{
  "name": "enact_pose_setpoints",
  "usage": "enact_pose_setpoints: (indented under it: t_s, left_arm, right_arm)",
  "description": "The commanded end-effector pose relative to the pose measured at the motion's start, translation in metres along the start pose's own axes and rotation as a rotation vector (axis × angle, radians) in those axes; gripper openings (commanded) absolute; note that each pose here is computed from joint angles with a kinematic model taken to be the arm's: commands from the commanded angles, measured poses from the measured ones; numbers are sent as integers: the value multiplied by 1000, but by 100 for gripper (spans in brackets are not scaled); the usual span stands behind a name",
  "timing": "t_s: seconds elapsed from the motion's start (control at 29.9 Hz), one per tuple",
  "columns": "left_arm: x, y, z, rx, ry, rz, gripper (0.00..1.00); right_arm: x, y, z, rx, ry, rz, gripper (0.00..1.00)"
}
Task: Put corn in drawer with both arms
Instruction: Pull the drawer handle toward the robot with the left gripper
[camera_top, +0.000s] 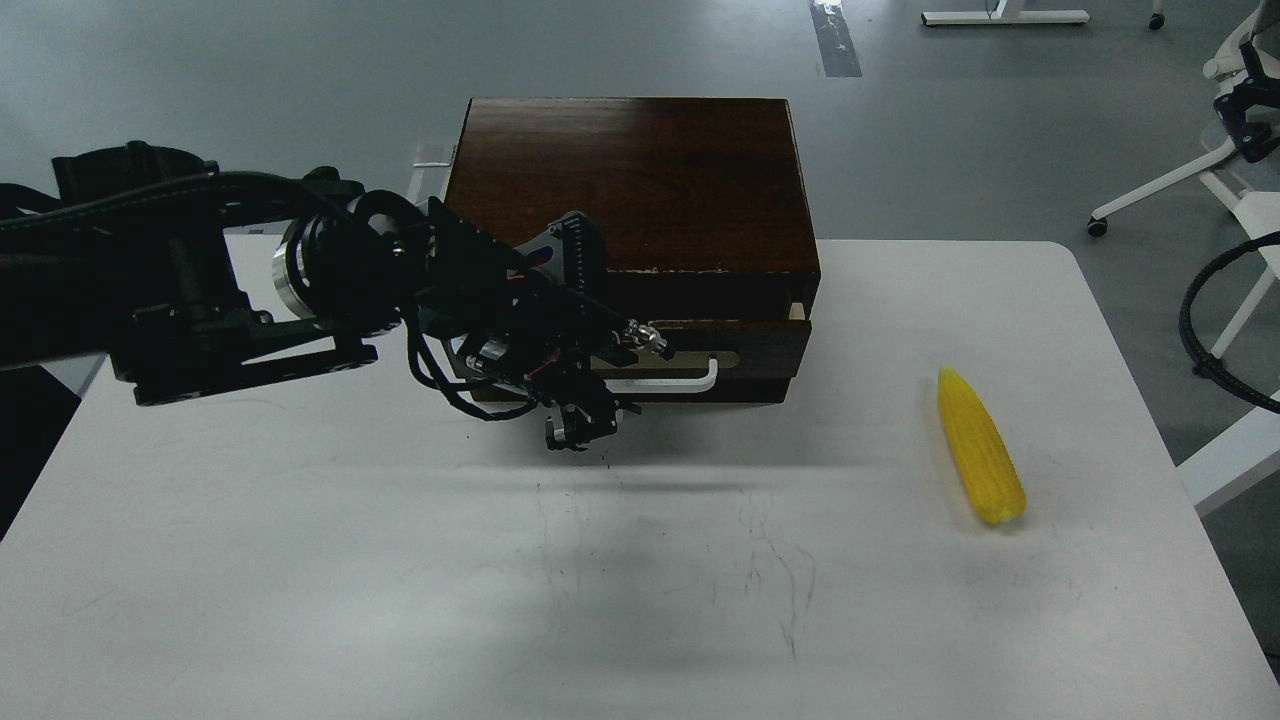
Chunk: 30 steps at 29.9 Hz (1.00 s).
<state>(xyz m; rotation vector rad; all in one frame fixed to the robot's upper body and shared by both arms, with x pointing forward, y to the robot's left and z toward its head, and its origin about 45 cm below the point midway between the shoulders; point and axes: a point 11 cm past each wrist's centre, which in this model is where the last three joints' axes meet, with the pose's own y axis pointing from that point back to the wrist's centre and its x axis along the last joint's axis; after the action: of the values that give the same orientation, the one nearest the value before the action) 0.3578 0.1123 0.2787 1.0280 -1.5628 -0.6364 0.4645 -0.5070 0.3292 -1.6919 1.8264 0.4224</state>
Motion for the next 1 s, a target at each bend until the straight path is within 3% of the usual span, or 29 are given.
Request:
enact_pose_setpoints:
  t_s: [0.0, 0.97]
  left_arm:
    - [-7, -5, 4, -13, 15, -10, 48]
    - [-8, -11, 28, -82, 3, 5, 48]
  right_arm:
    - [0, 0, 0, 1, 0, 0, 100]
    - [5, 1, -7, 16, 5, 13, 100]
